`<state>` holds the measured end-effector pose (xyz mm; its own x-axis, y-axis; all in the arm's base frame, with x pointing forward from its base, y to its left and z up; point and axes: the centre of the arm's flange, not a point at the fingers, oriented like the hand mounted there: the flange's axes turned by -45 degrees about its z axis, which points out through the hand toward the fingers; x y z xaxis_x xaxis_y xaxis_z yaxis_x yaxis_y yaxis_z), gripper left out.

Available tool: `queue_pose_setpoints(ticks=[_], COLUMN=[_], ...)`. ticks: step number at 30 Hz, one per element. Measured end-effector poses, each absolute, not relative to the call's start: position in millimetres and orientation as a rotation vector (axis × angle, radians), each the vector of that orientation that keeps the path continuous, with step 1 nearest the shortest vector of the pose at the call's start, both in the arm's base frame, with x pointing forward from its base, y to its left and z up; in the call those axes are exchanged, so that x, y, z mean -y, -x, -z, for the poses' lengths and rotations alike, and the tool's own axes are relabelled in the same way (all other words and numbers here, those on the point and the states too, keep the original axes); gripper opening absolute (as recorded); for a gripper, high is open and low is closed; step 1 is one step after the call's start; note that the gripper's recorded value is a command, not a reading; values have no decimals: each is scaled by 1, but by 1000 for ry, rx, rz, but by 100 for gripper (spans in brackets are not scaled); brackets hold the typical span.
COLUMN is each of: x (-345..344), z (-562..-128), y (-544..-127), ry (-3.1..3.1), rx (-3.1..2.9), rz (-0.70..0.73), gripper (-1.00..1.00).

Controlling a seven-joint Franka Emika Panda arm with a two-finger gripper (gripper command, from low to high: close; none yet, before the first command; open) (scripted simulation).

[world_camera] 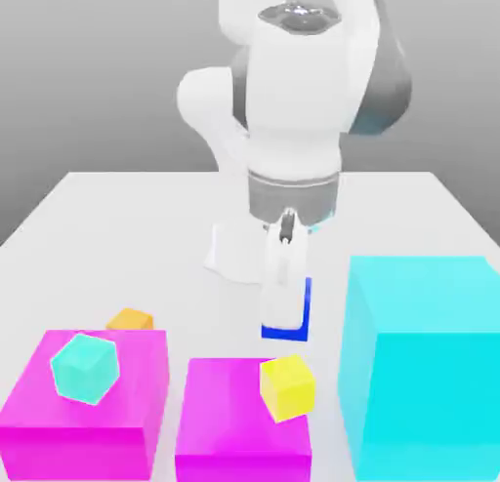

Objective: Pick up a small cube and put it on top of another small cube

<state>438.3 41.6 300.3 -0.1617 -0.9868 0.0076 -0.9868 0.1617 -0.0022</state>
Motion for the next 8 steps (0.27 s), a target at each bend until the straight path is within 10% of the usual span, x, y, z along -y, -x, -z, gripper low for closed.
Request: queue_pose_setpoints(ticks=[4,5,8], x=[-43,-43,-44], z=[-261,-254,-254], y=[-438,-437,-437], ry=[-2028,-2031,-2032], rx=[2396,2396,2395], rz=[-8,-4,-4], gripper=[-100,100,100])
